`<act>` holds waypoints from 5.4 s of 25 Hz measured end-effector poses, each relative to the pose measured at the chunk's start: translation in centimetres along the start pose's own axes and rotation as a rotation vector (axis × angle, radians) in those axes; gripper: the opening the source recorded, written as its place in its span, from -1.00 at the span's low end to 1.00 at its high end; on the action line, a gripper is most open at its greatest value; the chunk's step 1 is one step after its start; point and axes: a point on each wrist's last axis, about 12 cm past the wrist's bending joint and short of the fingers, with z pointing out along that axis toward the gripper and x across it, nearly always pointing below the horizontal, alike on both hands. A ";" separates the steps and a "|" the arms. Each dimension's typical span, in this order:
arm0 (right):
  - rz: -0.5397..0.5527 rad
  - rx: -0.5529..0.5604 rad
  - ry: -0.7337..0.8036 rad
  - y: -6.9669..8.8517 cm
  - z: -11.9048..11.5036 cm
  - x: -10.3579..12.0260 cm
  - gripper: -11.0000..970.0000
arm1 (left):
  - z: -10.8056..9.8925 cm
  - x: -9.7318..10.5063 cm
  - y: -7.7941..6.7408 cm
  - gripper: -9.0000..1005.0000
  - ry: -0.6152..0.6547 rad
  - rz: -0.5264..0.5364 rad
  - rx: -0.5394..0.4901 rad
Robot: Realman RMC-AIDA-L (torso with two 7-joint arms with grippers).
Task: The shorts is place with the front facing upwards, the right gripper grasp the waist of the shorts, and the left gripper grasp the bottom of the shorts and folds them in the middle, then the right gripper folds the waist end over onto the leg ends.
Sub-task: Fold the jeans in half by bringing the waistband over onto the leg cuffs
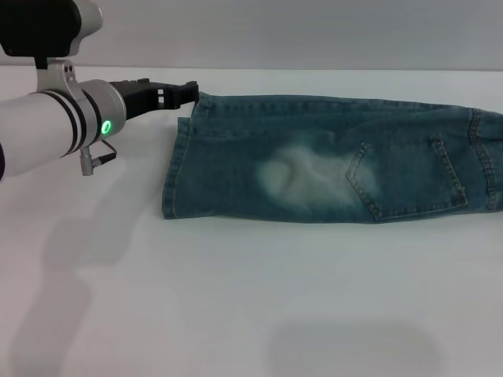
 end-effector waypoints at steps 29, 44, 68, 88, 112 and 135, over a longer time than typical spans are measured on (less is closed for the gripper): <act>0.037 0.074 0.229 1.9 5.4 1.5 0.21 | 0.0 -0.3 -1.1 0.69 0.009 0.042 0.032; 0.050 0.046 0.227 2.1 5.1 1.2 -0.11 | 0.0 -0.3 -1.2 0.69 0.009 0.043 0.034; 0.059 -0.227 0.208 5.3 3.6 -1.1 -0.93 | 0.3 1.9 -3.9 0.68 0.010 0.082 0.099; -0.047 -0.547 0.454 18.6 11.9 -0.2 -0.94 | 0.4 5.8 -7.9 0.68 0.001 0.050 0.211; -0.212 -0.631 0.732 27.5 15.9 8.8 -0.94 | 0.3 7.4 -13.7 0.69 0.009 0.073 0.375; -0.215 -0.595 0.720 26.4 16.0 9.4 -0.94 | -0.9 7.4 -7.5 0.68 -0.020 0.009 0.214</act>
